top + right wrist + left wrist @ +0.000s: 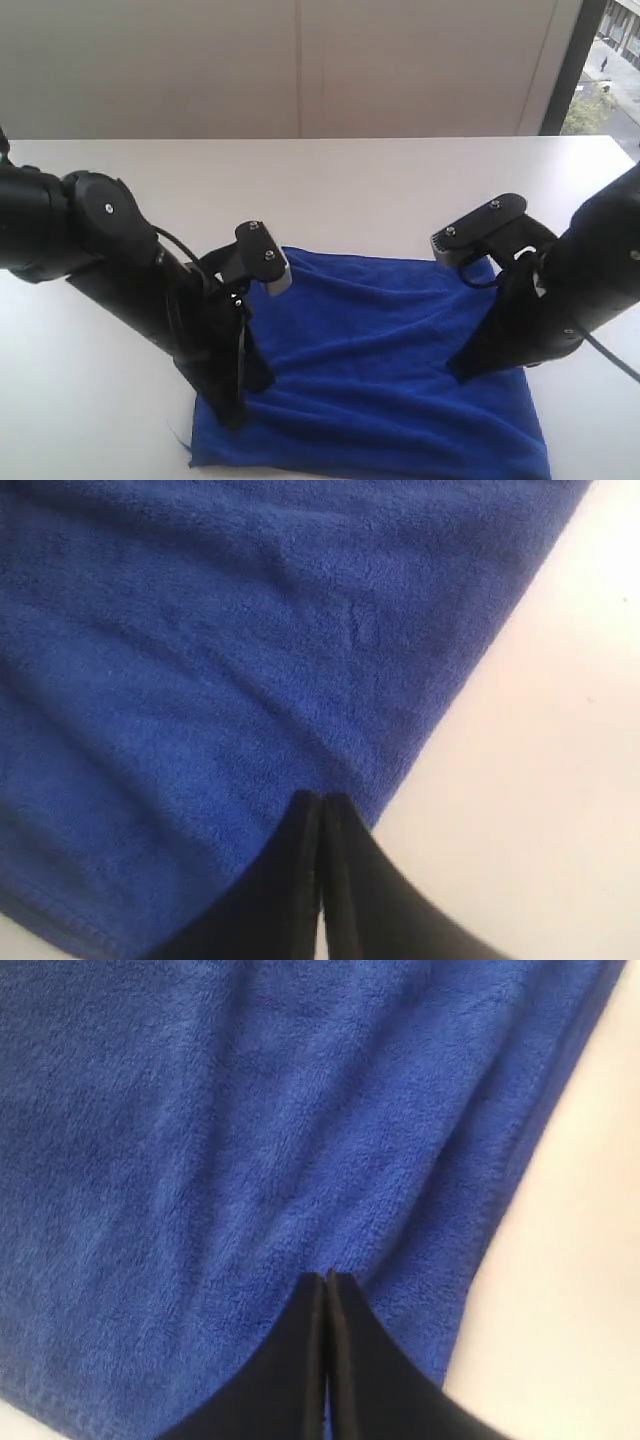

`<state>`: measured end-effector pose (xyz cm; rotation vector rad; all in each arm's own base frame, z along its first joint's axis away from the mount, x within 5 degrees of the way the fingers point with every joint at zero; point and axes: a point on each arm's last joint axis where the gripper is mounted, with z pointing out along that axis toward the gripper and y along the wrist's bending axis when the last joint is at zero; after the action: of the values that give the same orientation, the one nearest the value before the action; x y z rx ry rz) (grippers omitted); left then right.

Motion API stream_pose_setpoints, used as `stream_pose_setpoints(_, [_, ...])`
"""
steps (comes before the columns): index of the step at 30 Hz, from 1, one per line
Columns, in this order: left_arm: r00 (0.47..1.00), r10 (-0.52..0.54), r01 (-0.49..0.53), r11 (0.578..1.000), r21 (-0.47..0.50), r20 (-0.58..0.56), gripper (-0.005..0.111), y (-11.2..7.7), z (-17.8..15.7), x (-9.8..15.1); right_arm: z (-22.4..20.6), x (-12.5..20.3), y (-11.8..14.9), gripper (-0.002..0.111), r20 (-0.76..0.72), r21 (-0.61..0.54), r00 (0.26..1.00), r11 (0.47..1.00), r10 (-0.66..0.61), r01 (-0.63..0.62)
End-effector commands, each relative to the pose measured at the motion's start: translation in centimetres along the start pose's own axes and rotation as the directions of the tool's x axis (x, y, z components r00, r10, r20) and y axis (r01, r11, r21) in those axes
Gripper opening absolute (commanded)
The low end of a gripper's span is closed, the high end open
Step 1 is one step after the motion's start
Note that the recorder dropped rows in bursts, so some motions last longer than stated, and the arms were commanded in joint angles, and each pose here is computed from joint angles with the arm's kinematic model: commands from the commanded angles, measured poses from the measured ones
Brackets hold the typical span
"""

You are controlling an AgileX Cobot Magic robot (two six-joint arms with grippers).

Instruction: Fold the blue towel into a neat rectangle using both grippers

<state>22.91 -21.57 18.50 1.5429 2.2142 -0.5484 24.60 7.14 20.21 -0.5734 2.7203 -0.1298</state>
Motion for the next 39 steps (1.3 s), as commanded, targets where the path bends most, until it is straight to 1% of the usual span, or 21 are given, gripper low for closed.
stream_pose_setpoints(1, [0.999, -0.052, 0.052, 0.997, -0.053, -0.002, 0.000, -0.3, 0.8, 1.6, 2.4, -0.1, 0.1, 0.000, -0.069, 0.006, 0.998, 1.000, -0.010, 0.010])
stream_pose_setpoints(4, [0.998, -0.068, 0.067, 0.992, -0.109, -0.006, 0.000, -0.1, 1.4, 2.8, 3.9, 0.4, 0.3, 0.000, -0.164, 0.001, 0.986, 1.000, -0.016, 0.016])
stream_pose_setpoints(6, [0.997, -0.079, 0.075, 0.989, -0.127, -0.021, 0.000, 0.0, 2.0, 3.6, 4.5, 0.7, 0.5, 0.000, -0.202, -0.004, 0.979, 1.000, -0.017, 0.016])
stream_pose_setpoints(9, [0.992, -0.105, 0.098, 0.991, -0.095, -0.073, 0.000, 0.1, 3.3, 4.4, 5.0, 0.8, 0.5, 0.000, -0.212, -0.006, 0.977, 1.000, -0.019, 0.018])
stream_pose_setpoints(13, [0.986, -0.111, 0.104, 0.993, -0.063, -0.122, 0.000, 0.0, 4.3, 5.1, 5.2, 0.7, 0.5, 0.000, -0.206, -0.006, 0.978, 1.000, -0.025, 0.025])
stream_pose_setpoints(21, [0.981, -0.074, 0.075, 0.997, 0.003, -0.178, 0.000, -0.6, 4.3, 5.5, 5.2, 0.4, 0.4, 0.000, -0.169, 0.006, 0.984, 0.999, -0.051, 0.053])
stream_pose_setpoints(25, [0.978, -0.062, 0.068, 0.997, 0.025, -0.199, 0.000, -0.8, 4.2, 5.7, 5.2, 0.4, 0.1, 0.000, -0.169, 0.039, 0.985, 0.998, -0.042, 0.049])
stream_pose_setpoints(28, [0.972, -0.049, 0.060, 0.997, 0.044, -0.229, 0.000, -1.0, 4.1, 6.0, 5.2, 0.4, 0.1, 0.000, -0.169, 0.040, 0.985, 0.998, -0.041, 0.049])
stream_pose_setpoints(33, [0.951, -0.054, 0.051, 0.999, -0.016, -0.304, 0.000, -0.6, 3.4, 6.5, 5.2, 0.3, 0.1, 0.000, -0.165, 0.040, 0.985, 0.998, -0.042, 0.049])
stream_pose_setpoints(35, [0.948, -0.059, 0.050, 0.998, -0.038, -0.313, 0.000, -0.5, 3.0, 6.5, 5.2, 0.3, 0.1, 0.000, -0.159, 0.040, 0.987, 0.998, -0.034, 0.041])
stream_pose_setpoints(39, [0.953, -0.058, 0.045, 0.998, -0.051, -0.298, 0.000, -0.5, 2.6, 6.3, 5.2, 0.3, 0.1, 0.000, -0.156, 0.041, 0.987, 0.999, -0.028, 0.034])
